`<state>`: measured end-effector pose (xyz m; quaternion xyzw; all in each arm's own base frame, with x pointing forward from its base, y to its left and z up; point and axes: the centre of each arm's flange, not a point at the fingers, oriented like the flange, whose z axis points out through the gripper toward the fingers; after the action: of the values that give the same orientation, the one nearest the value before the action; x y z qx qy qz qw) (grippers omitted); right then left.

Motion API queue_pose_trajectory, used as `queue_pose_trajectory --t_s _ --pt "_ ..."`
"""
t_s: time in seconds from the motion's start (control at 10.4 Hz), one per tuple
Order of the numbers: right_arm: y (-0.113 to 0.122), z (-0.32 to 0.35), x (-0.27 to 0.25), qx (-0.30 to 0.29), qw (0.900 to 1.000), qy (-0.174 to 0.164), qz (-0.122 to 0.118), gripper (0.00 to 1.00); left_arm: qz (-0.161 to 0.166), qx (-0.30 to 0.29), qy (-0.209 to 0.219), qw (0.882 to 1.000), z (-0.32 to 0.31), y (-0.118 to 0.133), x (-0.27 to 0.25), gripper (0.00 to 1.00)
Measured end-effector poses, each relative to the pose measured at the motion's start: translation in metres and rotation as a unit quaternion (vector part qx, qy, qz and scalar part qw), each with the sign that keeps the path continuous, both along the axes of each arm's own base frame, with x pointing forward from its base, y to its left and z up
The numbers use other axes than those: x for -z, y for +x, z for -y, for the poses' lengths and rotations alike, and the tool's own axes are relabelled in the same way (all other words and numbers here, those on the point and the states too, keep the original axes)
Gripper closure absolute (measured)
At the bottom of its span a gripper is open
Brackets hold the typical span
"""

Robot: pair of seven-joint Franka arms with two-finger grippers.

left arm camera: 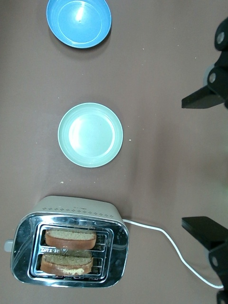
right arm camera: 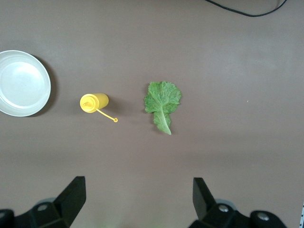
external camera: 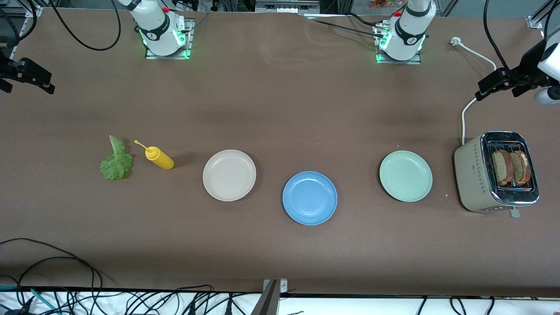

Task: Make sandwich in blue plate with both arms

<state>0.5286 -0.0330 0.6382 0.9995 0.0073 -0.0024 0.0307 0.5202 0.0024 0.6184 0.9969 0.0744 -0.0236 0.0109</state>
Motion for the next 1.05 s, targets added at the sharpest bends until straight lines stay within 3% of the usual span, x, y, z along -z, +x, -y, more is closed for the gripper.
queue_pose_trajectory --t_s 0.48,1.05 --pt "0.006 -0.005 -0.014 -0.002 0.999 0.021 0.036 0.0 0.0 0.0 0.0 1.0 0.0 0.0 0.0 0.0" --pt "0.013 -0.011 -0.004 -0.006 0.999 0.028 0.03 0.0 0.0 0.0 0.0 1.0 0.0 0.0 0.0 0.0"
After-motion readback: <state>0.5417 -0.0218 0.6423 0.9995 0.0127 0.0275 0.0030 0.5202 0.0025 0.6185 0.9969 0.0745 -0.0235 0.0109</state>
